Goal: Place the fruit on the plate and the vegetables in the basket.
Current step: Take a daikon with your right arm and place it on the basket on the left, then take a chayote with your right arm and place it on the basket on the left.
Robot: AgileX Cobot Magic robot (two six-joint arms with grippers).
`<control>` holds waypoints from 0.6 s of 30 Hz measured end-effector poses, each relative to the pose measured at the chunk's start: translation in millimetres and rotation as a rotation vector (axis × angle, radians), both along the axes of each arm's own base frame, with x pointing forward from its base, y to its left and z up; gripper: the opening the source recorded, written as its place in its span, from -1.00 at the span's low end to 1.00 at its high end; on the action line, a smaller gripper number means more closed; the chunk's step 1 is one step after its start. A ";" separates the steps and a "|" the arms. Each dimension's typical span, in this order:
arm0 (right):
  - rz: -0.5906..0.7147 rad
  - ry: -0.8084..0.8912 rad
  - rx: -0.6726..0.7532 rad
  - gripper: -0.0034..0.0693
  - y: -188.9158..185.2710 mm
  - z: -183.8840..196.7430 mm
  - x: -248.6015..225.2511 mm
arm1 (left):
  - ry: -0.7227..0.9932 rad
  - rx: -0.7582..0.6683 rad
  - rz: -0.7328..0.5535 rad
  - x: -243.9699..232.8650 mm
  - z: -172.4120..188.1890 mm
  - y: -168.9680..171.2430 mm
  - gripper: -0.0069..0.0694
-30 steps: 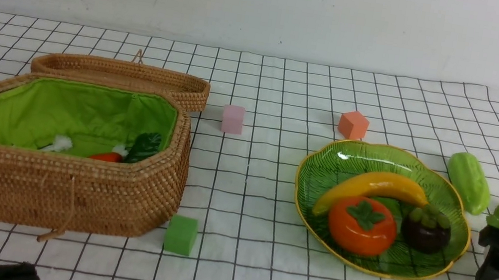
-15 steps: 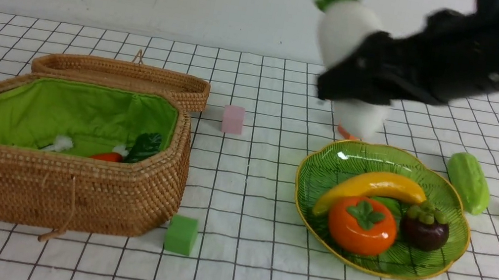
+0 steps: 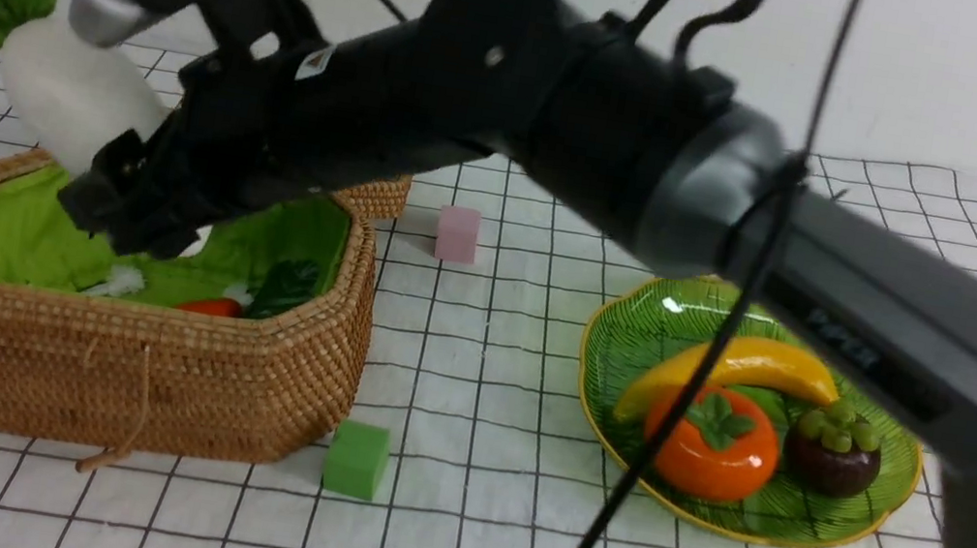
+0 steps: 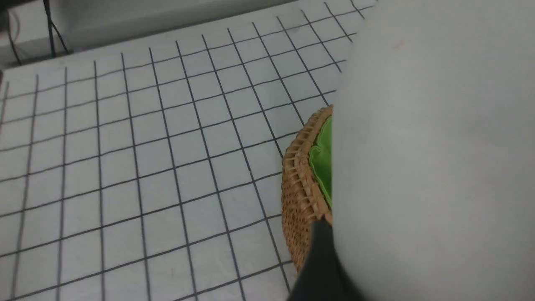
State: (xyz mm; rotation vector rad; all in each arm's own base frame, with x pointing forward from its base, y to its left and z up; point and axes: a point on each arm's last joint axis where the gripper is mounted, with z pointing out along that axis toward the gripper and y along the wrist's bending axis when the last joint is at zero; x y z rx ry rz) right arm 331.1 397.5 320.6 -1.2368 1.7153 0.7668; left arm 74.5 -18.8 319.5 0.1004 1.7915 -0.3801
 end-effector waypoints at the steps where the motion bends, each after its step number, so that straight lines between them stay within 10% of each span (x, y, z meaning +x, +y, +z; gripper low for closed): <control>1: -0.005 -0.006 -0.006 0.58 7.1 -13.5 5.4 | -0.001 -0.001 0.000 0.0 0.1 -0.1 -0.85; 10: -0.032 -0.012 -0.048 0.95 -5.6 -1.8 8.6 | -0.020 -0.038 -0.042 -0.9 2.8 -4.2 -0.85; 18: -0.279 0.120 -0.320 0.21 -123.8 93.9 -12.6 | -0.115 -0.058 -0.166 -4.4 11.6 -14.5 -0.85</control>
